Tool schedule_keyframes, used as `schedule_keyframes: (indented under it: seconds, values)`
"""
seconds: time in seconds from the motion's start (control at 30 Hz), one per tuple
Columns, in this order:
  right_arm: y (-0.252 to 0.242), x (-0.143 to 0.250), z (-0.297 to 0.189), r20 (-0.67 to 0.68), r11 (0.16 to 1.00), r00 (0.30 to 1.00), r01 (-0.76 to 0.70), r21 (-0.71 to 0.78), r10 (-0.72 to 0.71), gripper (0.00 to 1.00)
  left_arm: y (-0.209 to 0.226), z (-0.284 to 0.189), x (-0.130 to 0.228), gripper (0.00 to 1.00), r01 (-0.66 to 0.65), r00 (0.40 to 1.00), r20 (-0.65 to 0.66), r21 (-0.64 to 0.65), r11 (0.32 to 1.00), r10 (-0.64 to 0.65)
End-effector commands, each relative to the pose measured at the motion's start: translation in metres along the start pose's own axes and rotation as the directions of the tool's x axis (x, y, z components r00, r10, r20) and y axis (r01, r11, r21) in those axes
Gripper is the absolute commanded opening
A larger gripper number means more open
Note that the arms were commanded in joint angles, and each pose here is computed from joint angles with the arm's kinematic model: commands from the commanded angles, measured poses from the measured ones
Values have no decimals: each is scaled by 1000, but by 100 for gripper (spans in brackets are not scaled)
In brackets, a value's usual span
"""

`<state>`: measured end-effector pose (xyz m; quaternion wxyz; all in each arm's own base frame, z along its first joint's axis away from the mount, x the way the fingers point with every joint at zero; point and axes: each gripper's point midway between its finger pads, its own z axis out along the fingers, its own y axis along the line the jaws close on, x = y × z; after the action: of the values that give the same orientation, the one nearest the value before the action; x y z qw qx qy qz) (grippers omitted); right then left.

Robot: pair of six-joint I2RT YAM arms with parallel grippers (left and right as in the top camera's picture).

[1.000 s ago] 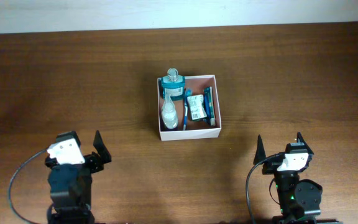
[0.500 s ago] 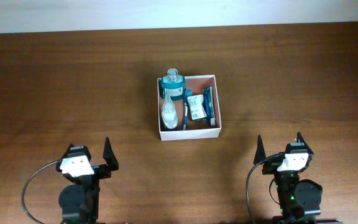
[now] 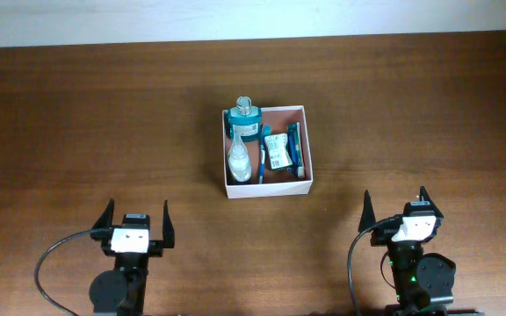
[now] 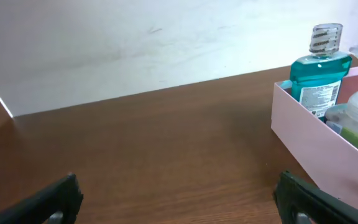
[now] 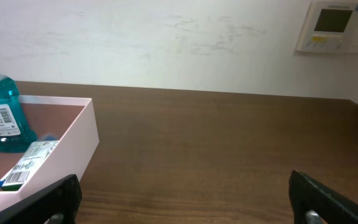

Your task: Pack container

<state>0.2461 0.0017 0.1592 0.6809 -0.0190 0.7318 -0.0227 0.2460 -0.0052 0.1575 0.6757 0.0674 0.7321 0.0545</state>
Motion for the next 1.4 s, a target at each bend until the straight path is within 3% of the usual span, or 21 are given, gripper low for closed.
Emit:
schedule_keyframes:
  seconds: [0.0, 0.3, 1.37]
  values:
    - [-1, 3, 0, -5, 1000, 1000, -1, 5, 1, 99, -3, 0, 0, 100, -26, 1000, 7, 17, 1000, 26]
    - [-1, 3, 0, -5, 1000, 1000, -1, 5, 1, 99, 10, 0, 1, 100, 190, 982, 12, -55, 980, -190]
    - [-1, 3, 0, -5, 1000, 1000, -1, 5, 1, 99, 9, 0, 1, 100, 188, 982, 11, -54, 981, -188]
